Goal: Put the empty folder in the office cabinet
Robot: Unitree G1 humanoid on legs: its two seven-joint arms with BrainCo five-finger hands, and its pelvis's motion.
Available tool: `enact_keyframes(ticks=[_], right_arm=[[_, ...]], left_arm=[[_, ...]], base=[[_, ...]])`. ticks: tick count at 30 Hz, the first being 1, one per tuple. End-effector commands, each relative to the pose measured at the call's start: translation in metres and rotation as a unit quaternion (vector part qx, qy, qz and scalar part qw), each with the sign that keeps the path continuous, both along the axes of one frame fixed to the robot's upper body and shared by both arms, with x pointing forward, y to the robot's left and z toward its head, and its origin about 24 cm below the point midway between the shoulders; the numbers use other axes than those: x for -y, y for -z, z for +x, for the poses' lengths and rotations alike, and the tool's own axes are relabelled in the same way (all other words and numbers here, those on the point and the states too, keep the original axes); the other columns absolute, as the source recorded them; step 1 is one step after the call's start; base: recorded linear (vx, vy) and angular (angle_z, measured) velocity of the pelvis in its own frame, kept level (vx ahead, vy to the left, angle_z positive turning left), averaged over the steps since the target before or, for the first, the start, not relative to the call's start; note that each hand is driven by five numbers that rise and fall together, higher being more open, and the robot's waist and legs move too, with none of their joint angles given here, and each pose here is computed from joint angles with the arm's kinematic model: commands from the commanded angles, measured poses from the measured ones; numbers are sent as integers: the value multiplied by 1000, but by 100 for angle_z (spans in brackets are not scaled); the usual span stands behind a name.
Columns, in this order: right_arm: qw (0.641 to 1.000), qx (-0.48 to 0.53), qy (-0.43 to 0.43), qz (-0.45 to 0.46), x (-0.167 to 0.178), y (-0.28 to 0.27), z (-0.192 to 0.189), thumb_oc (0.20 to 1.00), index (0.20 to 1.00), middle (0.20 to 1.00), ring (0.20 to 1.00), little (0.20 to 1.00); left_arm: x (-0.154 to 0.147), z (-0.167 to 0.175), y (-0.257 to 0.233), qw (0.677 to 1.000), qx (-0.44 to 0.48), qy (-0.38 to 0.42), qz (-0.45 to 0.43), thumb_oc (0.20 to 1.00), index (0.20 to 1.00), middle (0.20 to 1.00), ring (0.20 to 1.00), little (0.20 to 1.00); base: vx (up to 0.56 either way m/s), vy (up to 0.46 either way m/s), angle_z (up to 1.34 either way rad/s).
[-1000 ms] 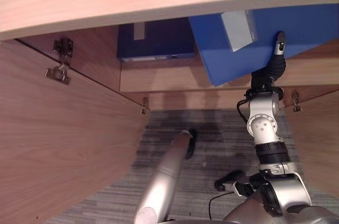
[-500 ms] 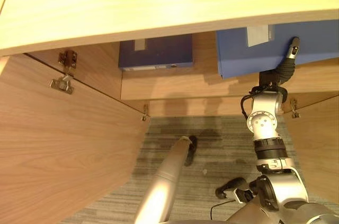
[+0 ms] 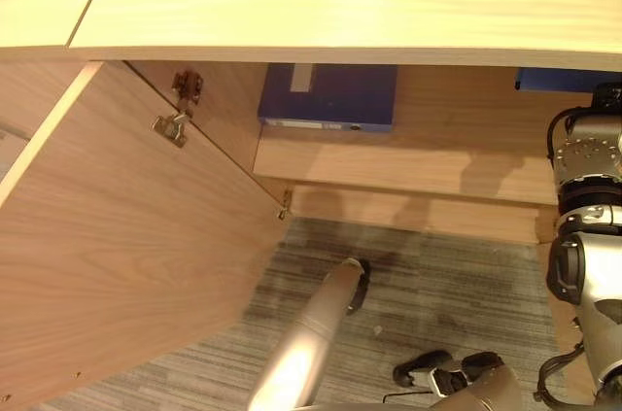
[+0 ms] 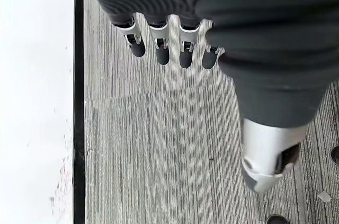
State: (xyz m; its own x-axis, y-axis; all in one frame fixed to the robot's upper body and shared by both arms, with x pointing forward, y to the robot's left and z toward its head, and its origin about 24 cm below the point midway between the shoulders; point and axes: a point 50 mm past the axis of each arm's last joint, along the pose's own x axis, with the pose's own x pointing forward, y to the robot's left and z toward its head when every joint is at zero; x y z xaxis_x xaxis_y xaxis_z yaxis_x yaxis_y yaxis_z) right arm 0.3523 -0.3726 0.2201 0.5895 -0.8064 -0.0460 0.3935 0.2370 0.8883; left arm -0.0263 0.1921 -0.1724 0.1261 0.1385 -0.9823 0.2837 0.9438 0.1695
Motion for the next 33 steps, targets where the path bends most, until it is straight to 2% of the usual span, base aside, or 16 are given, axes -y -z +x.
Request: enact_keyframes(ticks=[1,7,13,21,33], right_arm=[[998,51,11,-35,13,-60,-10,200,200,200,200,200],[999,23,8,-36,9,-58,-6,200,200,200,200,200],[1000,-16,-9,11,-2,-29,5,200,200,200,200,200],[998,11,-16,64,-18,-17,14,200,200,200,200,200],[995,41,-18,84,-29,-19,18,200,200,200,200,200]], left_arm=[[-43,-22,-7,995,-61,43,68,1000,1000,1000,1000,1000],[-43,-15,-6,994,-56,57,73,1000,1000,1000,1000,1000],[-44,1,-4,994,-40,72,78,1000,1000,1000,1000,1000],[-47,18,-4,992,-20,76,96,1000,1000,1000,1000,1000],[-53,35,-5,990,1,69,119,1000,1000,1000,1000,1000]], base=[[8,-30,8],[-2,-21,11],[-4,-5,2],[2,-5,1],[4,-2,5]])
